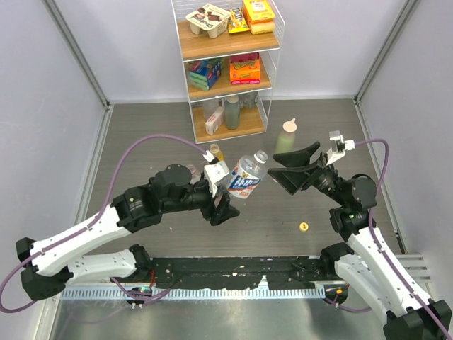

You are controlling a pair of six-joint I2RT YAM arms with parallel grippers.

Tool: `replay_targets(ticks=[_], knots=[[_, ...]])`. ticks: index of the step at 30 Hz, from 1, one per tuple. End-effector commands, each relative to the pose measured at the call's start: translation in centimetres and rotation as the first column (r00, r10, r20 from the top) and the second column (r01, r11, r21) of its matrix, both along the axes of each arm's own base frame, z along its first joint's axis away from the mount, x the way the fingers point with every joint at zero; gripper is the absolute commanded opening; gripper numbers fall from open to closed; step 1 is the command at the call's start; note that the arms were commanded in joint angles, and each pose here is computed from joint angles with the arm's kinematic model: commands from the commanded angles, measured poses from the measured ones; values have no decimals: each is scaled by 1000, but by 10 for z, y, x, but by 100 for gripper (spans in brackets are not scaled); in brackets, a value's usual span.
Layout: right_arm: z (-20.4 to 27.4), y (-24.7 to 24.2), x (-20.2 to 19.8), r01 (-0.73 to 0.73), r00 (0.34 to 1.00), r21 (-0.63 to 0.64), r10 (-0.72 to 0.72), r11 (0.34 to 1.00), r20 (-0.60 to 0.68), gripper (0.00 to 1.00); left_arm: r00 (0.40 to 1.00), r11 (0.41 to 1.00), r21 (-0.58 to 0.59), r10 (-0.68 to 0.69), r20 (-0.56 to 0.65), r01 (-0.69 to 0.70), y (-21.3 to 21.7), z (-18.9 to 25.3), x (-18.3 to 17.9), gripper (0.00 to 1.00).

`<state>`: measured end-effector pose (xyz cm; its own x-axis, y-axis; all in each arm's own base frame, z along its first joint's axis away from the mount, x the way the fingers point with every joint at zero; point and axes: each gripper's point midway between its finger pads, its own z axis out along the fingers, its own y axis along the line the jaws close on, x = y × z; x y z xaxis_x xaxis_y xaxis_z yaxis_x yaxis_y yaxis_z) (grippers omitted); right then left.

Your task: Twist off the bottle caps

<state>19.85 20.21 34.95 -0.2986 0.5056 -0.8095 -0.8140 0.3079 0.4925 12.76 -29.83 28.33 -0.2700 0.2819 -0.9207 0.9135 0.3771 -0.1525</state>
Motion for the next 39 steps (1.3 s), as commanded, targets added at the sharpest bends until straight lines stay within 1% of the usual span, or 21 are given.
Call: replay_targets(ticks=[1,2,3,4,8,9,10,11,19,22,23,25,26,34,36,38,39], knots=[[69,-1,-42,-155,971,126,127,980,204,92,995,993,-67,-99,18,100,-14,15,-12,0],[75,-2,-46,-172,961,142,135,975,243,92,994,992,-69,-108,17,109,-15,16,-13,0],[77,-2,-49,-195,960,163,154,967,235,92,993,991,-65,-114,12,115,-16,15,-14,0],[81,-3,-49,-196,956,186,146,963,253,92,992,990,-68,-124,10,125,-18,15,-15,0],[83,-1,-46,-238,952,229,180,944,247,91,990,988,-70,-141,-3,141,-24,13,-15,0],[82,1,-44,-252,953,238,198,938,229,90,989,987,-70,-149,-10,148,-26,12,-16,0],[84,0,-46,-261,949,243,201,934,244,89,988,986,-70,-152,-13,150,-27,12,-17,0],[81,2,-44,-267,950,244,212,932,230,89,988,986,-68,-154,-15,153,-27,12,-17,0],[63,9,-35,-258,958,220,220,941,184,78,988,986,-65,-155,-25,153,-29,12,-17,0],[58,11,-35,-260,959,209,226,943,170,70,988,986,-68,-151,-22,149,-30,12,-16,0],[57,12,-34,-257,960,207,224,944,167,63,988,987,-64,-150,-24,148,-31,11,-15,0],[53,13,-34,-260,960,201,230,945,158,54,988,987,-60,-153,-27,151,-31,11,-15,0],[52,14,-33,-262,960,197,234,945,155,53,988,987,-57,-155,-28,153,-32,11,-15,0],[44,26,-34,-297,952,178,275,938,136,54,987,987,-53,-155,-35,153,-33,10,-14,0],[43,29,-34,-308,948,173,287,936,137,53,987,987,-50,-155,-35,154,-34,8,-14,0],[45,32,-36,-320,944,169,299,932,138,43,987,987,-52,-156,-36,154,-34,9,-15,0],[45,32,-36,-324,943,169,303,931,140,35,987,987,-49,-156,-39,154,-34,8,-15,0]])
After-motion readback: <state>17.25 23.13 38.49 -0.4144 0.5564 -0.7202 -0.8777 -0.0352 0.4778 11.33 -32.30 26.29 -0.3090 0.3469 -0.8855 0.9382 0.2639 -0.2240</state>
